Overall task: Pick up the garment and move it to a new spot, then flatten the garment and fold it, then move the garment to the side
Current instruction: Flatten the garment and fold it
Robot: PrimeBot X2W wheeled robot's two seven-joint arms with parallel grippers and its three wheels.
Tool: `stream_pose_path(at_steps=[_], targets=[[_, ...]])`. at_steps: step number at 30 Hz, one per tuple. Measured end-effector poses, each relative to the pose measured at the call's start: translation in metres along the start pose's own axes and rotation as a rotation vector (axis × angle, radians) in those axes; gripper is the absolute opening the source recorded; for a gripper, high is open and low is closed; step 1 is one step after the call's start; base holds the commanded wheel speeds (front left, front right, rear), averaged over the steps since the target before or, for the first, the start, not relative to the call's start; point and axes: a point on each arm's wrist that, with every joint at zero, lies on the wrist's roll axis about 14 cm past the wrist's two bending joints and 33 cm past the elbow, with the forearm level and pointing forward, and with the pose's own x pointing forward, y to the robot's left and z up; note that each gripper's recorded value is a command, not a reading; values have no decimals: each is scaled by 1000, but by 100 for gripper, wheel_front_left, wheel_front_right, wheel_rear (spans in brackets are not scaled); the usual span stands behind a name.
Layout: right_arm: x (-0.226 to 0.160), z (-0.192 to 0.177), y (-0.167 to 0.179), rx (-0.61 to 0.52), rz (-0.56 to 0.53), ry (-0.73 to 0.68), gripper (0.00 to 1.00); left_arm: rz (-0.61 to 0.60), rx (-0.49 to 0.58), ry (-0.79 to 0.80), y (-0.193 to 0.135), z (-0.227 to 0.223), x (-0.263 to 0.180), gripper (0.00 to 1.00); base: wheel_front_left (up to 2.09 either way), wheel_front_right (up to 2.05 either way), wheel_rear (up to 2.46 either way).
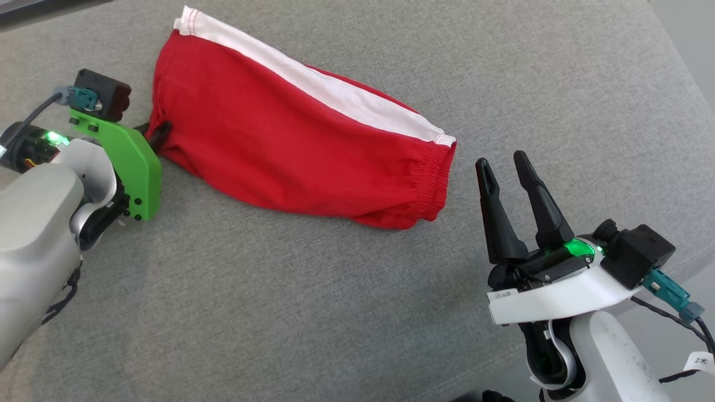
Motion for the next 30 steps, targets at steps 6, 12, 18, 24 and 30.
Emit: stream_pose_path(at_steps=[6, 12, 18, 24, 30], targets=[[-4, 3, 6, 6, 17, -7, 100, -7, -58, -121, -10, 23, -16, 0, 0, 0, 0], [-14, 3, 9, 22, 17, -5, 100, 4, -121, -169, -20, 11, -43, 0, 0, 0, 0], [-26, 5, 11, 37, 17, -8, 100, 29, -187, -207, -29, -11, -75, 0, 0, 0, 0], [-30, 3, 18, 51, 36, -2, 100, 59, -250, -201, -39, -45, -101, 0, 0, 0, 0], [-31, 2, 26, 57, 63, -1, 100, 66, -311, -193, -56, -69, -115, 0, 0, 0, 0]])
